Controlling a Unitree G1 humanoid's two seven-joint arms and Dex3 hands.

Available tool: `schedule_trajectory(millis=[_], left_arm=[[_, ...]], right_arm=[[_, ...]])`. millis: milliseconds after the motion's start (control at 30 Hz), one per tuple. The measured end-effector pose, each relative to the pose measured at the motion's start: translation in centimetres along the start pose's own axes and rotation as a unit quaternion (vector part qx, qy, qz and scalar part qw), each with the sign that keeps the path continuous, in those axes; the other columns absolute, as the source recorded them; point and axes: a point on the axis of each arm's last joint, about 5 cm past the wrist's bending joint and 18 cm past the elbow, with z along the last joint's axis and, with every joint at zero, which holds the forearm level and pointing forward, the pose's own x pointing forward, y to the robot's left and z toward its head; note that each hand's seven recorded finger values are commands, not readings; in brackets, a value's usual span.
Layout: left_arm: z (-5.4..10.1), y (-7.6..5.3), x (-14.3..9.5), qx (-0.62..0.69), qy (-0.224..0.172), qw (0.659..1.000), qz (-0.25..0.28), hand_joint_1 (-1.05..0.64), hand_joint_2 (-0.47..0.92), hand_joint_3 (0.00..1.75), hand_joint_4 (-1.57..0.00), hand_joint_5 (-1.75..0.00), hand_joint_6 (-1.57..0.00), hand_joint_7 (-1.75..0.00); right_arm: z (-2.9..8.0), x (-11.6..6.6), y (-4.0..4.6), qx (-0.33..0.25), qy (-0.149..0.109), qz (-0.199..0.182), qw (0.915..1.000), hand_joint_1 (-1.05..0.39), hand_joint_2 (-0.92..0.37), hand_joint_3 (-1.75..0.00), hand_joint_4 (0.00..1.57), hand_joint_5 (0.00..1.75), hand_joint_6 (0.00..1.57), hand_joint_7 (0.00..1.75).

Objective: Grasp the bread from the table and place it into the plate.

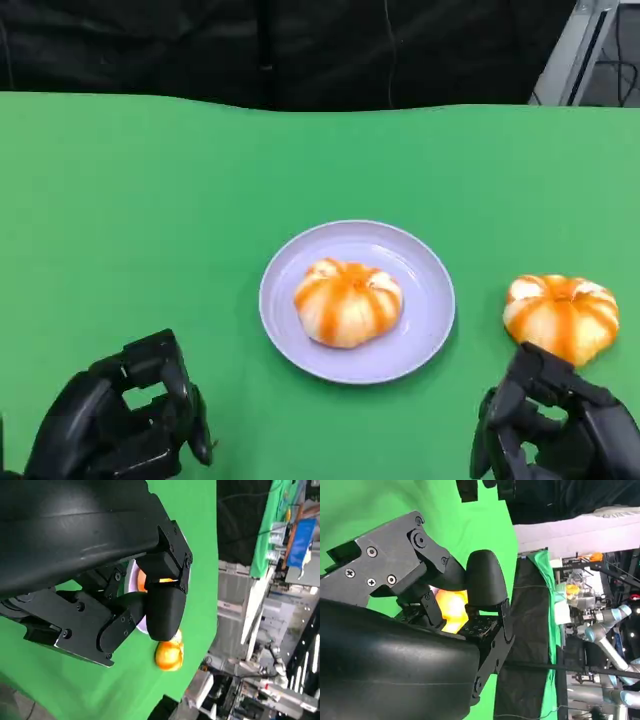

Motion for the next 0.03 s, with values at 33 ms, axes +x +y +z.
schedule_trajectory(millis=[33], left_arm=[[0.04,-0.04,-0.01,0.001,-0.001,1.0,0.002,-0.1,0.52,1.25,-0.88,-1.75,-0.73,-1.75]], right_arm=[[0.03,-0.02,0.01,-0.001,-0.001,0.0,1.0,-0.13,-0.59,-1.16,0.83,1.75,0.68,1.68]])
